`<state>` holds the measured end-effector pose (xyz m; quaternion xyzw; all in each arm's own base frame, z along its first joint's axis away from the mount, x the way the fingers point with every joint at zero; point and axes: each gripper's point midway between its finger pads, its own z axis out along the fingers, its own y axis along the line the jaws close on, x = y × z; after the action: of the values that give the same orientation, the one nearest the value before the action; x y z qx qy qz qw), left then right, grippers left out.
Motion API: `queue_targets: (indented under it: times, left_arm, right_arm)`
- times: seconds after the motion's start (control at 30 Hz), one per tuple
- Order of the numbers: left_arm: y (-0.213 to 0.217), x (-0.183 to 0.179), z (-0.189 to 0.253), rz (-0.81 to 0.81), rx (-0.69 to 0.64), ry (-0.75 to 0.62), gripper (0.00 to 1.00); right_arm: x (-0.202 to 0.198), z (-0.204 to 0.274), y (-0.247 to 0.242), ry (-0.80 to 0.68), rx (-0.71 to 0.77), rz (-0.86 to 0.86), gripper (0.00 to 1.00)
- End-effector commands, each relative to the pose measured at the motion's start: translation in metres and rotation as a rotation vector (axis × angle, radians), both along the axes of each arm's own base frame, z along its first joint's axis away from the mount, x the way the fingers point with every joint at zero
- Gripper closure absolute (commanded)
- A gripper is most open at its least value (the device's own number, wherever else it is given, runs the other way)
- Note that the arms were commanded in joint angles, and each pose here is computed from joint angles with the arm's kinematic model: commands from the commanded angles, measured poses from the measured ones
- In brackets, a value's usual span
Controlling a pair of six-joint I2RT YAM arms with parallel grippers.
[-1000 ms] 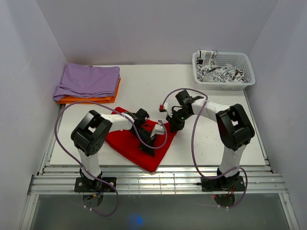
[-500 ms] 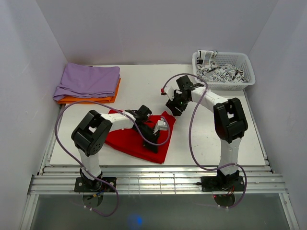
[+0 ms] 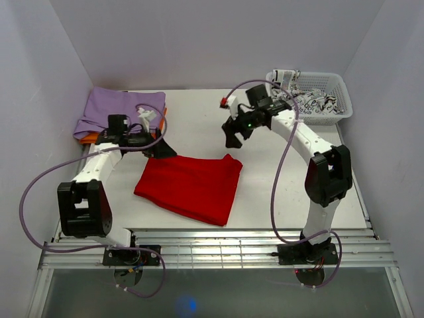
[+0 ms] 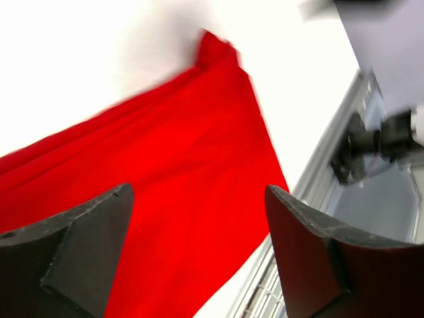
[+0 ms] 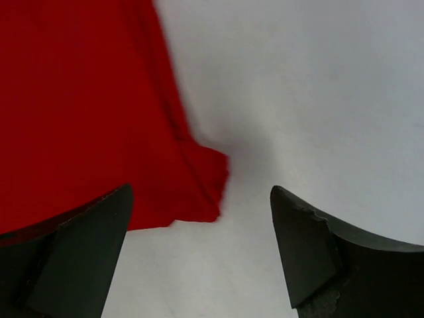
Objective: Fold and stack the trousers
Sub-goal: Fold the trousers, then neatly place the folded trousers to the corner
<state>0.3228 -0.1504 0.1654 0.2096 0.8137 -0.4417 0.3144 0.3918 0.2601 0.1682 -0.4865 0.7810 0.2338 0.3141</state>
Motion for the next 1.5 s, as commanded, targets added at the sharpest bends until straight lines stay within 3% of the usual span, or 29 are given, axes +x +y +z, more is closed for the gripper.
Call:
queue_targets:
  times: [0.0,0.13,0.3,0.47,0.67,0.73,0.77,0.8,0.9,0.93,1.1,1.47]
  left_arm:
    - [0.046,-0.006,0.003,0.133,-0.037,0.103,0.06]
    - [0.084,-0.014,-0.011,0.217,-0.059,0.169,0.02]
    - [0.105,-0.025,-0.025,0.281,-0.036,0.161,0.02]
    - [0.104,-0.028,-0.028,0.322,-0.05,0.154,0.02]
    - [0.106,-0.024,-0.023,0.371,-0.084,0.158,0.02]
    - [0.106,-0.024,-0.026,0.399,-0.092,0.197,0.02]
    - [0.107,-0.025,-0.028,0.41,-0.095,0.21,0.02]
    - [0.104,-0.027,-0.027,0.423,-0.112,0.232,0.02]
    - [0.114,-0.02,-0.02,0.506,-0.117,0.211,0.02]
    - [0.114,-0.023,-0.023,0.555,-0.147,0.261,0.02]
    - [0.118,-0.02,-0.011,0.656,-0.177,0.198,0.02]
    - [0.125,-0.022,-0.03,0.734,-0.154,0.249,0.02]
  right_arm:
    - [-0.105,-0.035,0.055,0.334,0.076,0.175,0.11]
    - [-0.124,-0.098,0.043,0.463,-0.025,0.163,0.12]
    - [-0.086,-0.154,-0.027,0.434,-0.184,0.048,0.13]
    - [-0.031,-0.137,-0.067,0.305,-0.261,-0.036,0.15]
    - [-0.038,-0.052,-0.009,0.098,-0.123,0.057,0.1]
    - [-0.061,-0.027,0.022,-0.005,-0.092,0.133,0.08]
    - [-0.071,-0.037,0.024,-0.026,-0.127,0.138,0.07]
    - [-0.081,-0.022,0.05,-0.133,-0.09,0.184,0.06]
    - [-0.105,-0.038,0.078,-0.251,-0.152,0.242,0.05]
    - [-0.109,-0.044,0.083,-0.266,-0.175,0.25,0.05]
    - [-0.135,-0.074,0.113,-0.324,-0.273,0.279,0.06]
    - [-0.141,-0.143,0.125,-0.378,-0.396,0.296,0.08]
